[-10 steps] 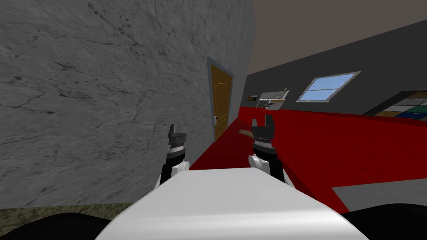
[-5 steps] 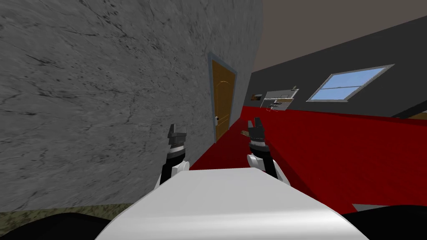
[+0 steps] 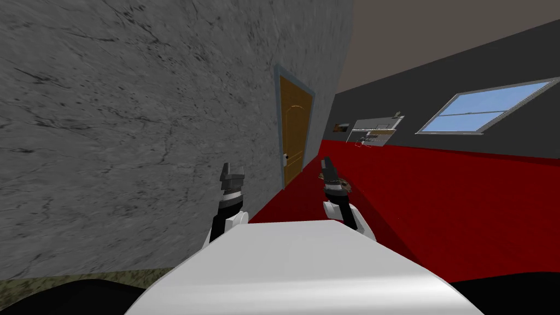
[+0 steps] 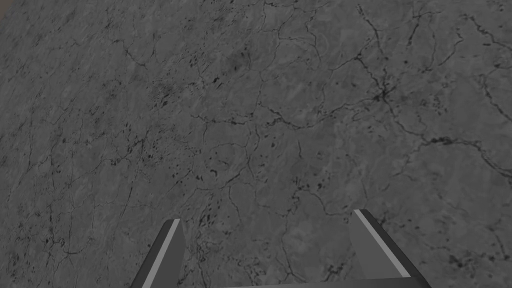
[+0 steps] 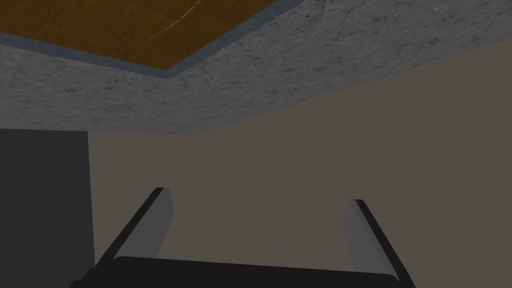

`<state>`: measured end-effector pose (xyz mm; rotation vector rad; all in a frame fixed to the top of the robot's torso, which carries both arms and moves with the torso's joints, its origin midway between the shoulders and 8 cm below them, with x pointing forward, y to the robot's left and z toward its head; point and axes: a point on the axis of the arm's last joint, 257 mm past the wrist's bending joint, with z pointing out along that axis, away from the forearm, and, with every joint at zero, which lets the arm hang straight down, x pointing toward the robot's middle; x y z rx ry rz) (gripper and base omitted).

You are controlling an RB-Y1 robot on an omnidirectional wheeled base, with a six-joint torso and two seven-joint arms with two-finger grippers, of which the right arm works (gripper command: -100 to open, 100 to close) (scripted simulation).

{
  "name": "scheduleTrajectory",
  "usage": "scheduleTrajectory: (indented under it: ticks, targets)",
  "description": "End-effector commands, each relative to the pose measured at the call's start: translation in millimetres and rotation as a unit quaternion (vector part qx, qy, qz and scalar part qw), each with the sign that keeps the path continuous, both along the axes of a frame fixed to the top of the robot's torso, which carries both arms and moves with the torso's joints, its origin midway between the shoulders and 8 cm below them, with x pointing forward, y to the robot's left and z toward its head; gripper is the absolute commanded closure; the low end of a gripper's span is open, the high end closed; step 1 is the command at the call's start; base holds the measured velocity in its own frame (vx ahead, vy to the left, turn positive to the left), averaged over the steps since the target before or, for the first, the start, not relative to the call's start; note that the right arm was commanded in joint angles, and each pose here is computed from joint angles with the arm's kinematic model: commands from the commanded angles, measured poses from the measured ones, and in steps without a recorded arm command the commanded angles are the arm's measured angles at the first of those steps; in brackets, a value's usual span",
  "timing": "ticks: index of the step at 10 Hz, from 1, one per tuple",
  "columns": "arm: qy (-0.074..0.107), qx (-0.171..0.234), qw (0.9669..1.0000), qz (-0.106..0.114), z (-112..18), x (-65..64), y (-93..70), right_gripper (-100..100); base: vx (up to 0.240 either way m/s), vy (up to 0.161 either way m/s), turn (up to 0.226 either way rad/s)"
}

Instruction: Pull the door open

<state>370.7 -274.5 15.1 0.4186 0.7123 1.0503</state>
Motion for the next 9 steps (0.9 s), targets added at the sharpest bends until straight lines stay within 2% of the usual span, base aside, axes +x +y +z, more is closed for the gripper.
scheduleTrajectory:
  ticks: [1, 3, 5, 7, 9]
  targets:
    - [0.012, -0.026, 0.9995, -0.009, -12.4, 7.4, 4.0, -100, 0.082, -0.044, 0.093]
    - [0.028, -0.059, 0.9977, -0.020, -27.4, 19.1, 7.6, -100, 0.086, -0.051, 0.082]
    - [0.043, -0.093, 0.9943, -0.030, -43.1, 30.6, 10.9, -100, 0.091, -0.060, 0.113]
    - [0.059, -0.127, 0.9893, -0.040, -59.8, 42.2, 14.0, -100, 0.096, -0.060, 0.100]
    - [0.075, -0.162, 0.9827, -0.049, -77.2, 53.5, 16.8, -100, 0.096, -0.068, 0.101]
